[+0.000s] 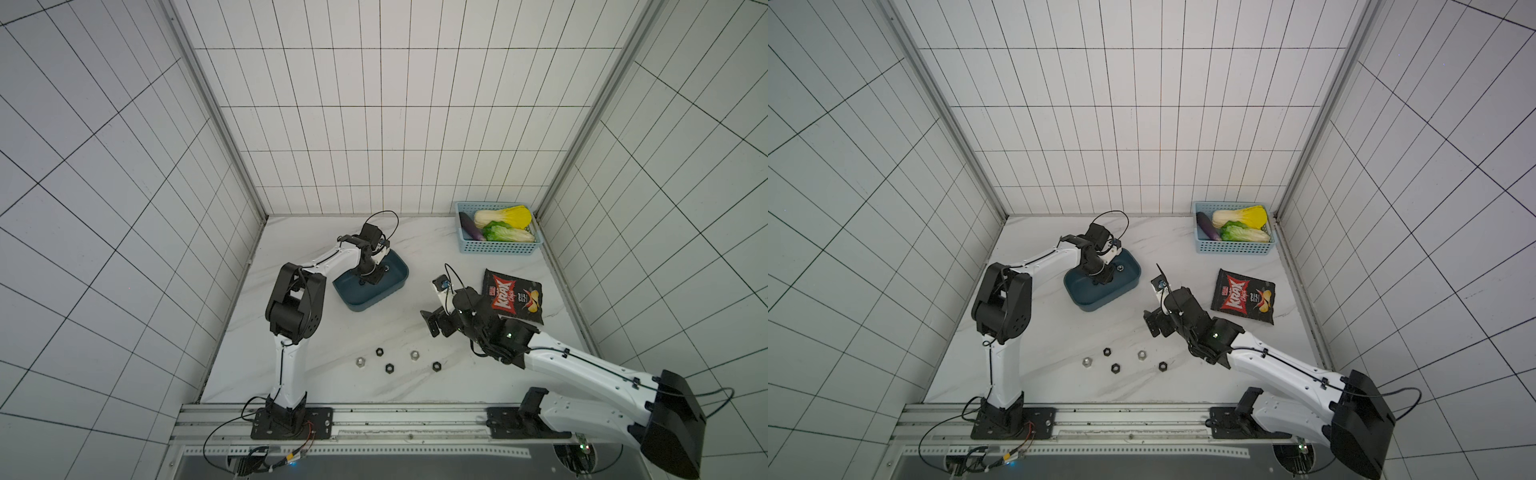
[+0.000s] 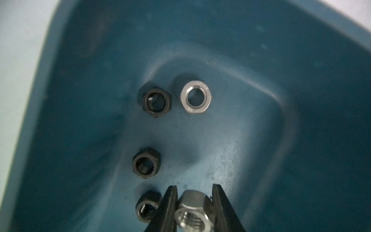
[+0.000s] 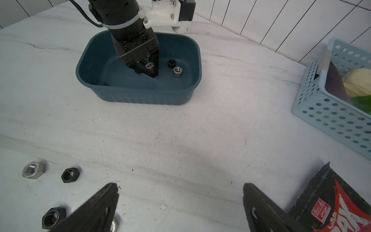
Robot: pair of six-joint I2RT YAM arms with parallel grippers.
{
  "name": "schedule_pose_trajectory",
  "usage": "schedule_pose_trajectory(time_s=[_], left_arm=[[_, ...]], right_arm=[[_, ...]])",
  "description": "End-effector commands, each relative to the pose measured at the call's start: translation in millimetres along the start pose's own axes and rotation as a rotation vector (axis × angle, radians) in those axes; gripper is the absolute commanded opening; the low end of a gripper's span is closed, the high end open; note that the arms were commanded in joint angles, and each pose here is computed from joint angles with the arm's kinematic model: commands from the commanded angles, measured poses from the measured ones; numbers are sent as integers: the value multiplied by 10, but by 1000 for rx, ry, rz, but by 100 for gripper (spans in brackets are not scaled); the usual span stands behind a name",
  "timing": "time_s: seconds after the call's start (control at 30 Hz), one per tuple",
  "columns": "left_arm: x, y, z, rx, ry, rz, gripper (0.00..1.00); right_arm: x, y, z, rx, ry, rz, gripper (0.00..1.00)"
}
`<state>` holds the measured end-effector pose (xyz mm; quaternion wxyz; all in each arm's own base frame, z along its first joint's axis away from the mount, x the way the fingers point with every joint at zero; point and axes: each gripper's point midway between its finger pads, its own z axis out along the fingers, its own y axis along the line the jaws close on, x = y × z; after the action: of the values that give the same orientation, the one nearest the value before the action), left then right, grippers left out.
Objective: Put the nuts on the desktop into the storage box
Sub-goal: Place the nut in the storage box.
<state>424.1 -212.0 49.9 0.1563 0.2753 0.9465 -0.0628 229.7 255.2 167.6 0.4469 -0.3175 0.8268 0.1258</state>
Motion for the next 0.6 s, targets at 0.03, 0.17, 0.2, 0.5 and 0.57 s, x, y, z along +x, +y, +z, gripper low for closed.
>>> schedule_pose_trajectory(time_s=[0.03,0.17,0.2,0.5,0.57], left_arm=[[-217,55,77,-42,-48,8,28],[-206,75,172,-47,-32,-4,34],[-201,80,181,-49,-31,-5,36],[-202,84,217,-50,-26,-26,47],[-233,85,122,-48,-37,-30,50]], right_arm=[[35,-37,-72,5,52,-1,99],[339,176,-166,-139,183,-68,97],[421,234,-187,-177,217,-81,95],[858,619,-226,-327,457,-179,81],[873,689,-208,-348,476,-207,80]])
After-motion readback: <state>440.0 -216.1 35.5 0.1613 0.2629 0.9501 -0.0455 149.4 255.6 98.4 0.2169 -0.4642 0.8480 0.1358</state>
